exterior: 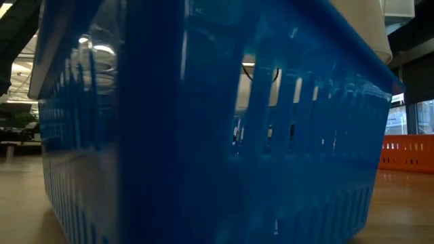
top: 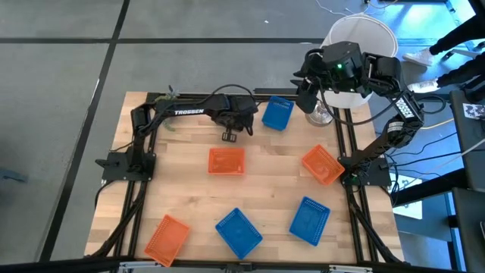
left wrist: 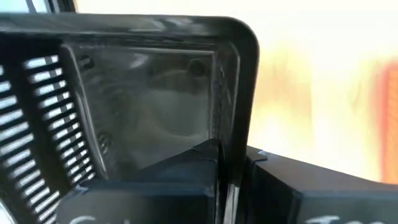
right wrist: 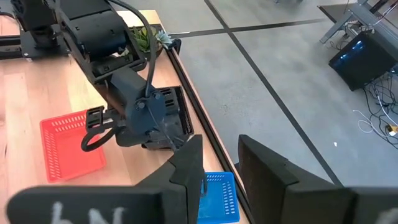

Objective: Stack baskets by color
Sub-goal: Stack the bottom black bin on the stacked black bin, then stack the bottom orange bin on the top left orange bin

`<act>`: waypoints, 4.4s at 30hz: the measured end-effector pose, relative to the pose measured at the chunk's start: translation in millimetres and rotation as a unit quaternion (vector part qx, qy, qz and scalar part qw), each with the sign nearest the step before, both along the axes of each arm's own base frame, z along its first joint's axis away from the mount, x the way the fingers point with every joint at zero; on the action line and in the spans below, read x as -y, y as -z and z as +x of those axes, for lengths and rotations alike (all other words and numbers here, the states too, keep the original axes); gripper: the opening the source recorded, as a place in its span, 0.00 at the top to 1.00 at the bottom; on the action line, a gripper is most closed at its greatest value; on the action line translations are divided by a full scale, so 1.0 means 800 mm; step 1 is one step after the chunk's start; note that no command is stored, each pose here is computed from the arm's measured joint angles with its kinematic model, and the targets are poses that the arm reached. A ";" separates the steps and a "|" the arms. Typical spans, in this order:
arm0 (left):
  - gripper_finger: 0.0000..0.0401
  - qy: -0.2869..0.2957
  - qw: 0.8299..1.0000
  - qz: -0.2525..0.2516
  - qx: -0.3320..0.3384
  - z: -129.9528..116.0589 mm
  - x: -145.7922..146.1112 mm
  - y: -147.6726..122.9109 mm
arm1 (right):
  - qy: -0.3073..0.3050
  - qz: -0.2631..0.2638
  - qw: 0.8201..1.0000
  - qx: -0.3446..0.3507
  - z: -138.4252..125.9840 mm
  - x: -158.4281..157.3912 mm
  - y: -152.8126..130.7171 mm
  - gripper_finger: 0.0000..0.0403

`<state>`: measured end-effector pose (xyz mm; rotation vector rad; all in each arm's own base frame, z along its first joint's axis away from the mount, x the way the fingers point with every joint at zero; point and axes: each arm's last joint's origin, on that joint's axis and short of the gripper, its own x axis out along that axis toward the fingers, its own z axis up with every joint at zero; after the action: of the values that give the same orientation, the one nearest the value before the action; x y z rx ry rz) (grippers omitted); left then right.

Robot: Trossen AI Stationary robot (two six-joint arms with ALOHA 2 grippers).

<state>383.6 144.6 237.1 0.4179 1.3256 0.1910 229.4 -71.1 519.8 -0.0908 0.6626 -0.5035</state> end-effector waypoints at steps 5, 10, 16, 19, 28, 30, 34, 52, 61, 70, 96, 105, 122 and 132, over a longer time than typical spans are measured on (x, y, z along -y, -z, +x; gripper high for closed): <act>1.00 0.038 0.999 0.006 -0.034 -0.007 -0.008 0.001 | 0.000 0.000 1.000 0.000 0.000 0.000 0.000 0.75; 0.99 0.052 0.998 0.012 -0.043 -0.009 -0.012 0.001 | 0.000 0.000 1.000 0.000 0.000 0.000 0.000 0.75; 1.00 0.052 0.998 0.007 -0.047 -0.010 -0.011 0.002 | 0.000 0.001 1.000 0.001 0.000 0.000 0.000 0.75; 1.00 0.057 0.997 -0.002 -0.045 -0.010 -0.010 0.002 | 0.001 0.001 1.000 0.001 0.000 0.000 0.000 0.75; 0.94 0.107 0.992 0.009 -0.061 -0.009 -0.010 0.002 | 0.002 0.003 1.000 0.003 0.000 0.000 0.000 0.75; 0.91 0.105 0.992 0.009 -0.062 -0.010 -0.011 0.002 | 0.003 0.003 1.000 0.003 0.000 0.000 0.000 0.75; 0.87 0.087 0.994 0.005 -0.059 -0.013 -0.017 0.002 | 0.003 0.003 1.000 0.003 0.000 0.000 0.000 0.75; 0.86 -0.013 0.998 0.036 -0.048 -0.022 -0.015 -0.012 | 0.006 0.013 1.000 -0.008 -0.002 -0.001 0.003 0.75; 0.86 -0.072 0.989 -0.101 0.080 -0.089 0.014 -0.112 | -0.076 0.107 0.986 -0.102 -0.005 -0.009 0.033 0.75; 0.86 -0.102 0.971 -0.145 0.161 -0.155 0.083 -0.188 | -0.146 0.250 0.940 -0.179 0.034 -0.023 0.100 0.75; 0.86 0.003 0.961 -0.273 0.053 -0.260 0.313 -0.199 | -0.255 0.199 0.932 -0.161 0.093 -0.100 0.156 0.75; 0.86 0.045 0.955 -0.279 0.086 -0.258 0.376 -0.129 | -0.258 0.195 0.932 -0.162 0.093 -0.102 0.156 0.75; 0.86 0.064 0.939 -0.332 0.061 -0.273 0.408 0.004 | -0.269 0.186 0.930 -0.165 0.092 -0.102 0.157 0.75; 0.86 0.061 0.950 -0.303 0.043 -0.283 0.401 0.033 | -0.258 0.179 0.933 -0.175 0.091 -0.100 0.158 0.75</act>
<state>157.1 -175.9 210.6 -0.0333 1.1980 -0.2985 301.9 8.7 393.5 -0.0081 1.0312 0.1535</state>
